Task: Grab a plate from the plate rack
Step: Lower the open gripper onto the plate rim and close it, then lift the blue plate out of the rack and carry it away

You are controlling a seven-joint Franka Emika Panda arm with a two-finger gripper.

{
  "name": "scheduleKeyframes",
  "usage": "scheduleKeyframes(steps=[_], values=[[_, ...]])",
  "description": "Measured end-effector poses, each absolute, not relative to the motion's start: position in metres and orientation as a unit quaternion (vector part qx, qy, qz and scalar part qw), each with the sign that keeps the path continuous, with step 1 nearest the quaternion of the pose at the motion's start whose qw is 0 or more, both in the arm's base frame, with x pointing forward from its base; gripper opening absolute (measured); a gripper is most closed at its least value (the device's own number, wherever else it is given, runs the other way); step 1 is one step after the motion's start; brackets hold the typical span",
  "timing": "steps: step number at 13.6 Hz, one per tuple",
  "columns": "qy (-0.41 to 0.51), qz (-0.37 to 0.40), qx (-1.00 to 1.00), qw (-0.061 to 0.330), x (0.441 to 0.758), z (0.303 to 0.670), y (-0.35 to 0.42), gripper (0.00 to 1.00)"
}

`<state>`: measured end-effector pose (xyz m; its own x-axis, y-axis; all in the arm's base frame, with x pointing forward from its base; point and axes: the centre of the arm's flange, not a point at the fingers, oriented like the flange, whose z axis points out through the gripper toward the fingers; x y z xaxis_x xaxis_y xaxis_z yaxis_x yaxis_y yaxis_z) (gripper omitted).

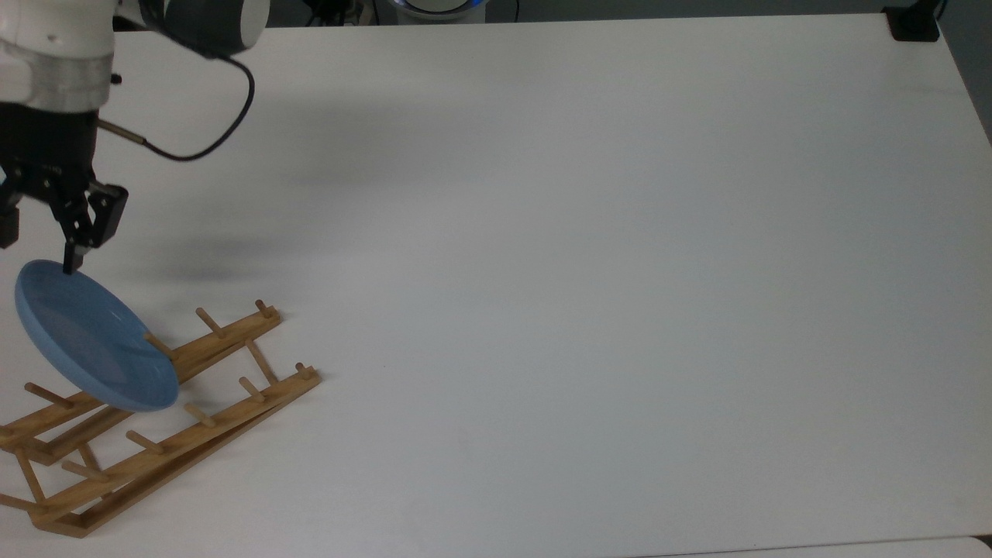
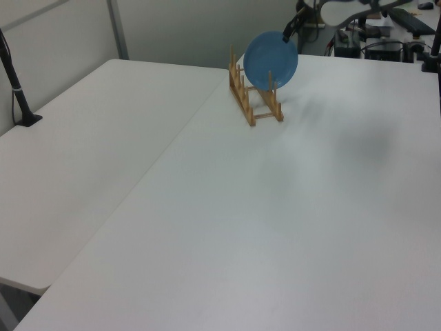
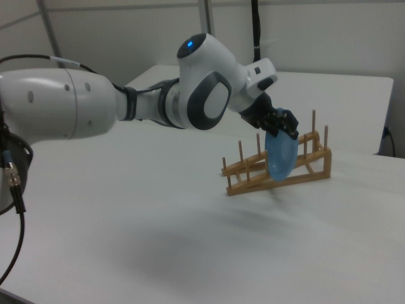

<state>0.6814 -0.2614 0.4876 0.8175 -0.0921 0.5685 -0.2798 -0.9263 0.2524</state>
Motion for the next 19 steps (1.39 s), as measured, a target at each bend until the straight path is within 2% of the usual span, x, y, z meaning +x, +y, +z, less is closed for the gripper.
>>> scheduleKeyframes(steps=[4,5,7,14,17,18,19], values=[[-0.106,0.288,0.936,0.173,0.689,0.481,-0.261,0.55],[-0.107,0.289,0.935,0.173,0.689,0.483,-0.261,0.48],[-0.107,0.29,0.935,0.174,0.689,0.484,-0.261,0.45],[-0.103,0.292,0.933,0.184,0.688,0.48,-0.269,0.44],[-0.105,0.297,0.931,0.185,0.687,0.477,-0.275,0.38],[-0.105,0.297,0.93,0.186,0.687,0.477,-0.276,0.29],[-0.102,0.297,0.93,0.189,0.688,0.476,-0.276,0.26]])
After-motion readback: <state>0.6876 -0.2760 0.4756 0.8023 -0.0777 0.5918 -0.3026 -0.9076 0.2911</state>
